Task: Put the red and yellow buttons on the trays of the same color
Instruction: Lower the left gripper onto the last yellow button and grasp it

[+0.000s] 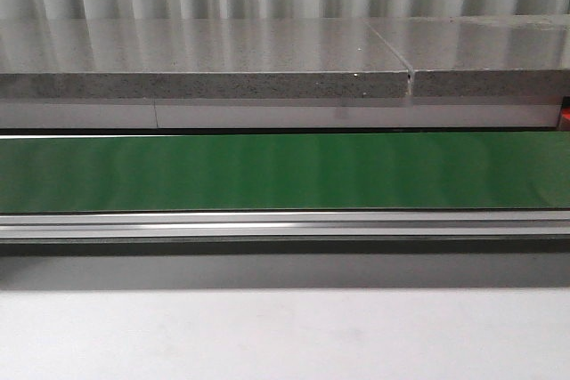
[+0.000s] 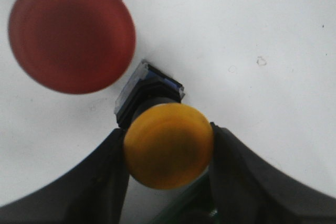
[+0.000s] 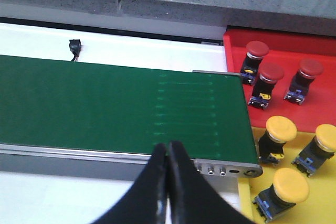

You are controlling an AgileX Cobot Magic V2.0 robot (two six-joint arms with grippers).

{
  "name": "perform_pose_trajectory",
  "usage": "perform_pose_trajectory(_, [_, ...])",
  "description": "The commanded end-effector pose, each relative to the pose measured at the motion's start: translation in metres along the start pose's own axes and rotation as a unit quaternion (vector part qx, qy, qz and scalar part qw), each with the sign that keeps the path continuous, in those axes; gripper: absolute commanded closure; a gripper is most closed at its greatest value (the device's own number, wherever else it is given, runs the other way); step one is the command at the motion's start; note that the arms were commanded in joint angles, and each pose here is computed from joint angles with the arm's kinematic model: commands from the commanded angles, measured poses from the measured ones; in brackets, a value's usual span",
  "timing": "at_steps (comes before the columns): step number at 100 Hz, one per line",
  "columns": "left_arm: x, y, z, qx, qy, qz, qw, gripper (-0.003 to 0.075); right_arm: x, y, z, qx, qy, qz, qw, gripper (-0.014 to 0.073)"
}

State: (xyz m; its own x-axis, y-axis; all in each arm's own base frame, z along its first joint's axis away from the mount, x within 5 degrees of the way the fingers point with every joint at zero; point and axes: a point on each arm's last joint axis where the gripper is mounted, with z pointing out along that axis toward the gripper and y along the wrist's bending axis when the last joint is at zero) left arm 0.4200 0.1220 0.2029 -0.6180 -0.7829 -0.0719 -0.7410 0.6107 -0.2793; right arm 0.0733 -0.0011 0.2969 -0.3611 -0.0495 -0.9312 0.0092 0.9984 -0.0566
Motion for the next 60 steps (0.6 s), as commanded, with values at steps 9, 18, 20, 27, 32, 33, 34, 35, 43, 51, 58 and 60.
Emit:
perform_pose_trajectory(9, [0.0,-0.01,-0.032,0.032,-0.031,0.002,0.999,0.0458,-0.015,-0.001,-0.004,0.006,-0.048,0.0,0.999,0.0666])
perform_pose_trajectory(18, [0.001,-0.01,-0.037,0.033,-0.033,0.02,0.999,0.0458,-0.015,-0.001,-0.004,0.006,-0.048,0.0,0.999,0.0666])
perform_pose_trajectory(20, [0.001,-0.01,-0.039,0.034,-0.035,0.027,0.998,0.0458,-0.015,-0.001,-0.004,0.006,-0.048,0.0,0.999,0.0666])
perform_pose_trajectory(27, [0.003,-0.011,-0.048,0.038,-0.044,0.053,0.997,0.0458,-0.015,-0.001,-0.004,0.006,-0.048,0.0,0.999,0.0666])
perform_pose_trajectory(32, [0.004,-0.012,-0.056,0.041,-0.053,0.078,0.995,0.0458,-0.015,-0.001,-0.004,0.006,-0.048,0.0,0.999,0.0666])
perform_pose_trajectory(33, [0.004,-0.012,-0.057,0.041,-0.054,0.082,0.994,0.0458,-0.015,-0.001,-0.004,0.006,-0.048,0.0,0.999,0.0666])
perform_pose_trajectory(34, [0.005,-0.013,-0.058,0.042,-0.056,0.085,0.994,0.0458,-0.015,-0.001,-0.004,0.006,-0.048,0.0,0.999,0.0666])
perform_pose_trajectory(35, [0.005,-0.013,-0.059,0.042,-0.057,0.092,0.993,0.0458,-0.015,-0.001,-0.004,0.006,-0.048,0.0,0.999,0.0666])
perform_pose_trajectory(43, [0.008,-0.013,-0.073,0.038,-0.072,0.126,0.989,0.0458,-0.015,-0.001,-0.004,0.006,-0.048,0.0,0.999,0.0666])
perform_pose_trajectory(51, [0.011,-0.012,-0.085,0.028,-0.083,0.159,0.983,0.0458,-0.015,-0.001,-0.004,0.006,-0.048,0.0,0.999,0.0666])
perform_pose_trajectory(58, [0.016,-0.01,-0.095,0.014,-0.088,0.183,0.979,0.0458,-0.015,-0.001,-0.004,0.006,-0.048,0.0,0.999,0.0666])
perform_pose_trajectory(60, [0.017,-0.009,-0.097,0.01,-0.09,0.187,0.978,0.0458,-0.015,-0.001,-0.004,0.006,-0.048,0.0,0.999,0.0666])
